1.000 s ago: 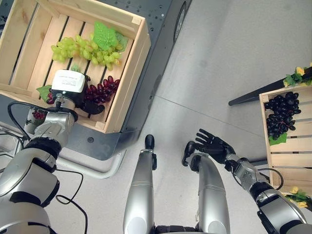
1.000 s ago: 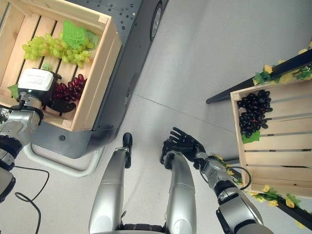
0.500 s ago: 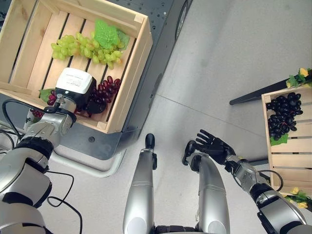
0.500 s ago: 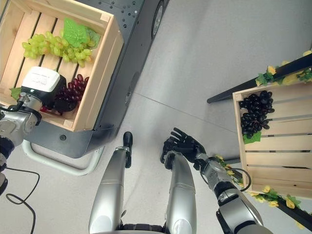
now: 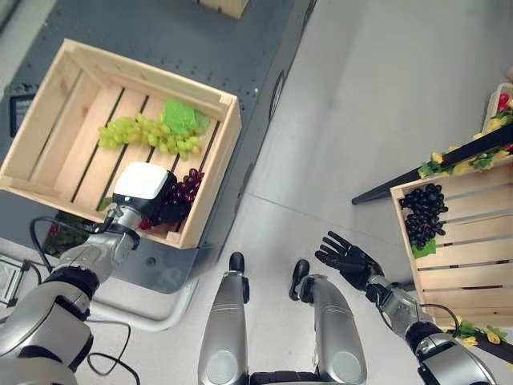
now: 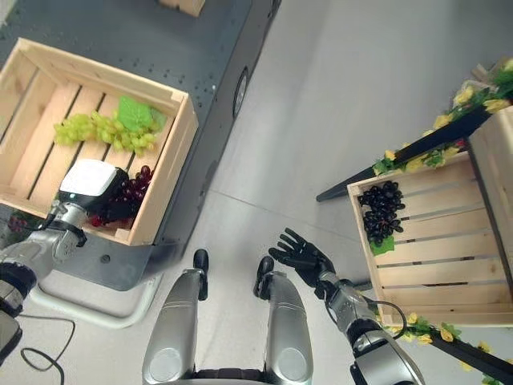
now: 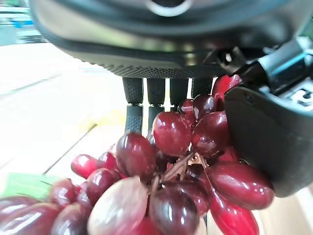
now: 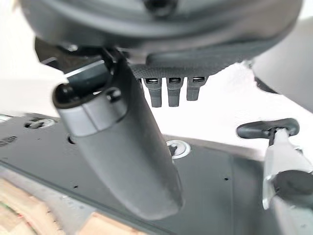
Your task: Pick up the fruits from the basket on one side to the basket on the other side
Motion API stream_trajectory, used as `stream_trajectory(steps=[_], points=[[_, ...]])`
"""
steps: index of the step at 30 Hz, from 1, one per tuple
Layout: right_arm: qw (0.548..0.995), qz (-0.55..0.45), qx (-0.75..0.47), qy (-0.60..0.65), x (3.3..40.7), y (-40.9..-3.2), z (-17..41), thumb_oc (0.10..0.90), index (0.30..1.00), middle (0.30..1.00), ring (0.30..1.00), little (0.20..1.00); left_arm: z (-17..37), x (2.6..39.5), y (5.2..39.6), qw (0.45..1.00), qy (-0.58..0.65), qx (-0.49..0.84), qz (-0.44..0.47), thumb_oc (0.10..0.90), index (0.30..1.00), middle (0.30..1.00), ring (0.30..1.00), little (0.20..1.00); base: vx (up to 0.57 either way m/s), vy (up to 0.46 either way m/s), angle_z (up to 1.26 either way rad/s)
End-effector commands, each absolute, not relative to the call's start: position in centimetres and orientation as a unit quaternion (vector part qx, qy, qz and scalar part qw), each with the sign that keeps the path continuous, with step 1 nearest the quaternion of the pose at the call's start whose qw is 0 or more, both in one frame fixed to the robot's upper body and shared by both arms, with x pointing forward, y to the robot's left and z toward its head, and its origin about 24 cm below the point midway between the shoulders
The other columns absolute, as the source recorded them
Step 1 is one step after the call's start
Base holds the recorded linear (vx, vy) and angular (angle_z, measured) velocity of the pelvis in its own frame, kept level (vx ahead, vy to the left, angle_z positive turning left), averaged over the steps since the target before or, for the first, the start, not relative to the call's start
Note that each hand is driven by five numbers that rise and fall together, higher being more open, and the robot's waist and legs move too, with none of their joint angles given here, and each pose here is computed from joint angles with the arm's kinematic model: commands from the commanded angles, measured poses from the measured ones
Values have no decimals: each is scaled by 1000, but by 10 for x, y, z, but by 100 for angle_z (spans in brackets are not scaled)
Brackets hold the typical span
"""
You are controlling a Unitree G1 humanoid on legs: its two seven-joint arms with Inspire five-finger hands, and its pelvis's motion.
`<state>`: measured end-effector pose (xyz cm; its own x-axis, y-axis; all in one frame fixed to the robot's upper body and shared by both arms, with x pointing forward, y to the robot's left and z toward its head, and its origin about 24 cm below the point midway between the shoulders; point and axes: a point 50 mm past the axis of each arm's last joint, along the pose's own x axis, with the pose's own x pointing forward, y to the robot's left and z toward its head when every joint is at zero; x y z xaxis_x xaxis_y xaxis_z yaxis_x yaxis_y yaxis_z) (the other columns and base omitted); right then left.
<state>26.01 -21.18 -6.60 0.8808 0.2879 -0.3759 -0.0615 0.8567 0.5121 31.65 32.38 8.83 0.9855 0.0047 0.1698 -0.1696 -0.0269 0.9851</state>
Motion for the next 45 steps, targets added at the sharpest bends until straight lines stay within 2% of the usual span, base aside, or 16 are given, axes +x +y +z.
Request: stream_trajectory(steps=[1,2,5,11,12,13,14,15,16,17,18,23,28,36,45], points=[[949,78,239,188,248,-235,-61,800,900,900,900,900,127,309,355,770,-100,574,260,400,300,300,300,300,99,-30,-9],[947,77,244,195,241,-229,-67,800,900,900,900,900,117,299,362,805,-85,509,292,400,300,300,300,300,97,-35,-7],[941,78,262,200,232,-221,-73,800,900,900,900,900,108,289,365,846,-81,424,313,400,300,300,300,300,102,-47,-1],[934,123,287,174,222,-190,-72,800,900,900,900,900,100,278,354,865,-113,380,308,400,300,300,300,300,112,-74,4],[931,148,299,146,223,-182,-64,775,862,862,862,862,104,276,353,866,-134,366,314,400,300,300,300,300,101,-77,7],[931,149,300,145,223,-181,-64,720,780,780,780,780,104,276,353,866,-135,366,314,400,300,300,300,300,68,-84,3],[929,160,306,132,223,-174,-59,598,596,596,596,596,106,275,351,867,-150,359,312,400,300,300,300,300,38,-65,1],[929,163,306,128,224,-171,-57,579,568,568,568,568,107,276,349,869,-152,356,309,400,300,300,300,300,65,-110,1],[930,173,303,117,225,-165,-52,588,582,582,582,582,111,277,347,873,-165,346,303,400,300,300,300,300,64,-115,1],[933,176,295,111,227,-160,-48,725,787,787,787,787,118,279,346,876,-176,337,296,400,300,300,300,300,66,-142,1],[938,180,277,107,229,-156,-44,800,900,900,900,900,125,280,346,880,-189,326,289,400,300,300,300,300,44,-134,1],[950,214,217,64,241,-143,-16,800,900,900,900,900,168,290,343,889,-251,286,254,400,300,300,300,300,3,-126,-3],[967,234,103,-8,264,-135,26,800,900,900,900,900,207,306,324,897,-300,259,196,400,300,300,300,300,-5,-126,-4],[957,262,-8,-127,298,-130,101,800,900,900,900,900,262,328,287,894,-370,225,113,400,300,300,300,300,-16,-131,-5],[947,236,-93,-196,317,-132,153,800,900,900,900,900,293,341,242,889,-405,210,45,400,300,300,300,300,6,-89,-2]])
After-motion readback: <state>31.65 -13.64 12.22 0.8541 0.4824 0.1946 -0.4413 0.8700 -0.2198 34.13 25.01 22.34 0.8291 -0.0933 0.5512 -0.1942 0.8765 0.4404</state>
